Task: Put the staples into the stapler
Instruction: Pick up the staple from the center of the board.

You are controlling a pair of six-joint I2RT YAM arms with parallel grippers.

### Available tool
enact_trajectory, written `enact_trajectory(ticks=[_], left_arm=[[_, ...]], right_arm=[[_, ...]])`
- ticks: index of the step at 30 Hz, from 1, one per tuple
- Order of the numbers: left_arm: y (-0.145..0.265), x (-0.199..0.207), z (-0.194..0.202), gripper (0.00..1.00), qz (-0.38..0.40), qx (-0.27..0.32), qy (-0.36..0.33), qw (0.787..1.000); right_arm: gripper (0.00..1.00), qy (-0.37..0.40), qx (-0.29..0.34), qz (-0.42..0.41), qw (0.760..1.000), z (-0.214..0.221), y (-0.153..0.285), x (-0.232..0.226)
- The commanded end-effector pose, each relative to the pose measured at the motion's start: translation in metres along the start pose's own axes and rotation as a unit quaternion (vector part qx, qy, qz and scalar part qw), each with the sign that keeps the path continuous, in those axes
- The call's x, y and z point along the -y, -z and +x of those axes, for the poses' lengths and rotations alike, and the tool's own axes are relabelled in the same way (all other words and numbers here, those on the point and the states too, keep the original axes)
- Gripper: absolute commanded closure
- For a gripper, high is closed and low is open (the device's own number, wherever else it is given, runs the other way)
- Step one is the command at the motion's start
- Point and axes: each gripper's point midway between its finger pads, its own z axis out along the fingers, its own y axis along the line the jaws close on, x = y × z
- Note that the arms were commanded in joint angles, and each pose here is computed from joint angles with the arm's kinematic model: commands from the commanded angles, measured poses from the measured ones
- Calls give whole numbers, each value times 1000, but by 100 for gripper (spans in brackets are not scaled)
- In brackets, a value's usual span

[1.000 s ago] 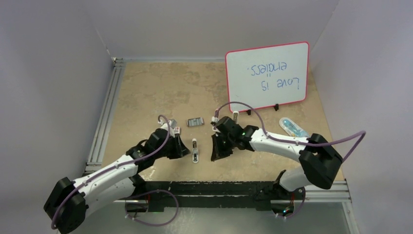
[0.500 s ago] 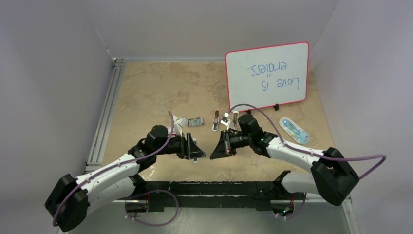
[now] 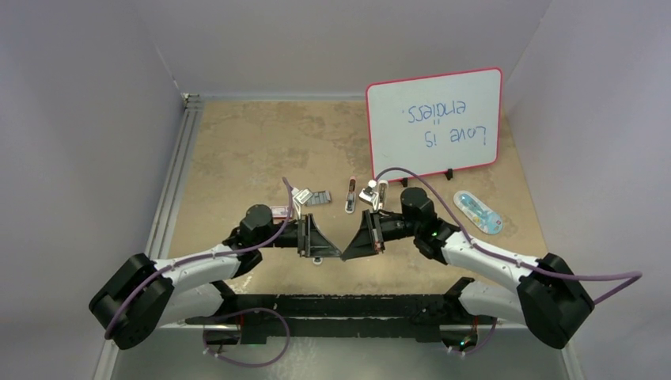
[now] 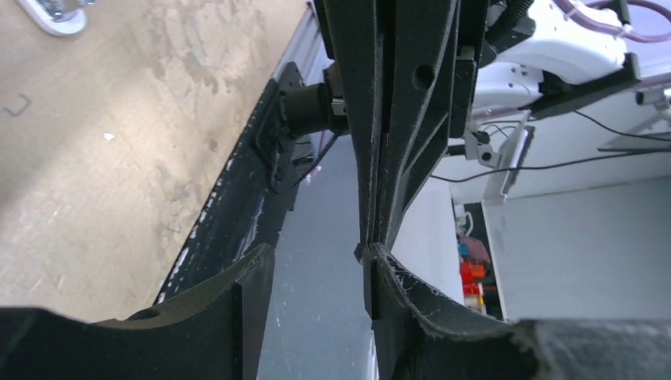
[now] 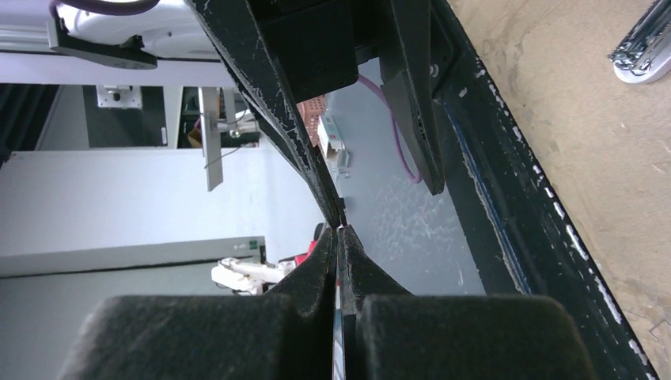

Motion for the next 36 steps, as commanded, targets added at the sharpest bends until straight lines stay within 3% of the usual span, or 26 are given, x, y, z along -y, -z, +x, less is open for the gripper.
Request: enact_trajectory(ticks=[1, 7, 14, 20, 32, 36], left_arm=[[4, 37, 3, 55, 92, -21, -36, 995], [4, 44, 6, 55, 116, -29, -45, 992], [4, 46, 6, 68, 125, -30, -48, 991], [1, 42, 4, 63, 118, -27, -46, 992], [-3, 38, 4, 62, 110, -40, -47, 992], [-2, 45, 6, 71, 125, -45, -51, 990]], right_arm=[[100, 24, -2, -26, 999, -2, 3, -15], [100, 23, -1, -14, 1000, -4, 1, -9], [100, 27, 1, -9, 1000, -9, -2, -7], [100, 32, 0, -13, 999, -9, -1, -12], [100, 33, -1, -16, 999, -9, -1, -12], [100, 25, -3, -9, 1000, -9, -2, -8]])
